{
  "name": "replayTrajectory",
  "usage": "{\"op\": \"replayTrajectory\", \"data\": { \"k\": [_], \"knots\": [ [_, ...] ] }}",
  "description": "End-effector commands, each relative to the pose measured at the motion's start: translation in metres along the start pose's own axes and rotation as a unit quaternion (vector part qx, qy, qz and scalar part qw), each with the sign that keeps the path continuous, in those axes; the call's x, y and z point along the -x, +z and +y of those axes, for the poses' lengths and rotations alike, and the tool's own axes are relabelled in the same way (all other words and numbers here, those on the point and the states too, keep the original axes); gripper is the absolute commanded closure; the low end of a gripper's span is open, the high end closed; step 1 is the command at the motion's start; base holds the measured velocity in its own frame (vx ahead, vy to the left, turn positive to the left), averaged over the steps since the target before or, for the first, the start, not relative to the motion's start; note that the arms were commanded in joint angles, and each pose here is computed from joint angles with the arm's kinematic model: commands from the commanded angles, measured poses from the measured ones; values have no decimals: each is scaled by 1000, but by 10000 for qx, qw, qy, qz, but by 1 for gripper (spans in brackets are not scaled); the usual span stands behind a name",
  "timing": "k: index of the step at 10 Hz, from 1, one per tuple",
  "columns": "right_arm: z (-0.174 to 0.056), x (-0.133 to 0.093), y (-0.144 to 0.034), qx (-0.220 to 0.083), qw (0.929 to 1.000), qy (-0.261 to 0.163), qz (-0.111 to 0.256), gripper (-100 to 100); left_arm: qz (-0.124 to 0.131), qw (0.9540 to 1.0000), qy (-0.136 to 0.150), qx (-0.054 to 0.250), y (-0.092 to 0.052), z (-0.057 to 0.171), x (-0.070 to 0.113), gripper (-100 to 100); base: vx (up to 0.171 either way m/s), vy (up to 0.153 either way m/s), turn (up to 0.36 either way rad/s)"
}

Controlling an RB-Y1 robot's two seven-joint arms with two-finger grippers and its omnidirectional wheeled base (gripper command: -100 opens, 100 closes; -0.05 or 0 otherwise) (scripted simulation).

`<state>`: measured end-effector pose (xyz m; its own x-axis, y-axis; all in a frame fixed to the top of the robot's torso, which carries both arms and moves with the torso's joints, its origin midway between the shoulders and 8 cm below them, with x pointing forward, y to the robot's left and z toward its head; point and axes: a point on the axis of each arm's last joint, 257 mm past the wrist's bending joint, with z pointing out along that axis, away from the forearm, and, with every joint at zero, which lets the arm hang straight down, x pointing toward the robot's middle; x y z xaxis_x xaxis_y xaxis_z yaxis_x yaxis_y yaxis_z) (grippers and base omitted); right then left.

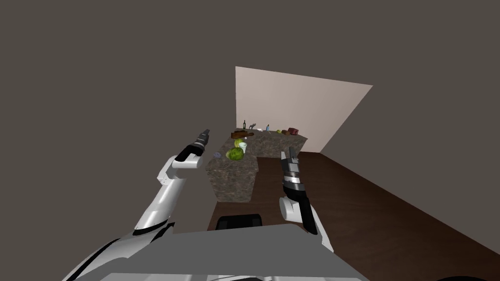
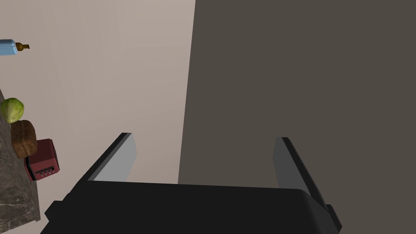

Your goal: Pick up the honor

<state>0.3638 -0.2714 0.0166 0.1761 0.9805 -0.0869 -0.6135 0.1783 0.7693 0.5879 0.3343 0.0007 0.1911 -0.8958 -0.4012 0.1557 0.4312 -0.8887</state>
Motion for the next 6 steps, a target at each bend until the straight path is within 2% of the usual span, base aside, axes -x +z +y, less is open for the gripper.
{"op": "replayTrajectory", "data": {
  "k": [1,2,4,5,6],
  "knots": [
    [0,0,0,0,10000,0,0,0,31,9998,8,187,1,8,-2,-100,4,-14,1],
    [0,0,0,0,10000,0,0,0,-25,9994,47,344,14,14,8,-100,4,-18,-44],
    [0,0,0,0,10000,0,0,0,21,9985,42,536,13,23,6,-100,6,-16,-15],
    [0,0,0,0,10000,0,0,0,-32,9974,68,711,25,29,15,-100,7,-22,-43],
    [0,0,0,0,10000,0,0,0,0,9964,65,846,24,36,14,-100,9,-20,-42]
  ]
}}
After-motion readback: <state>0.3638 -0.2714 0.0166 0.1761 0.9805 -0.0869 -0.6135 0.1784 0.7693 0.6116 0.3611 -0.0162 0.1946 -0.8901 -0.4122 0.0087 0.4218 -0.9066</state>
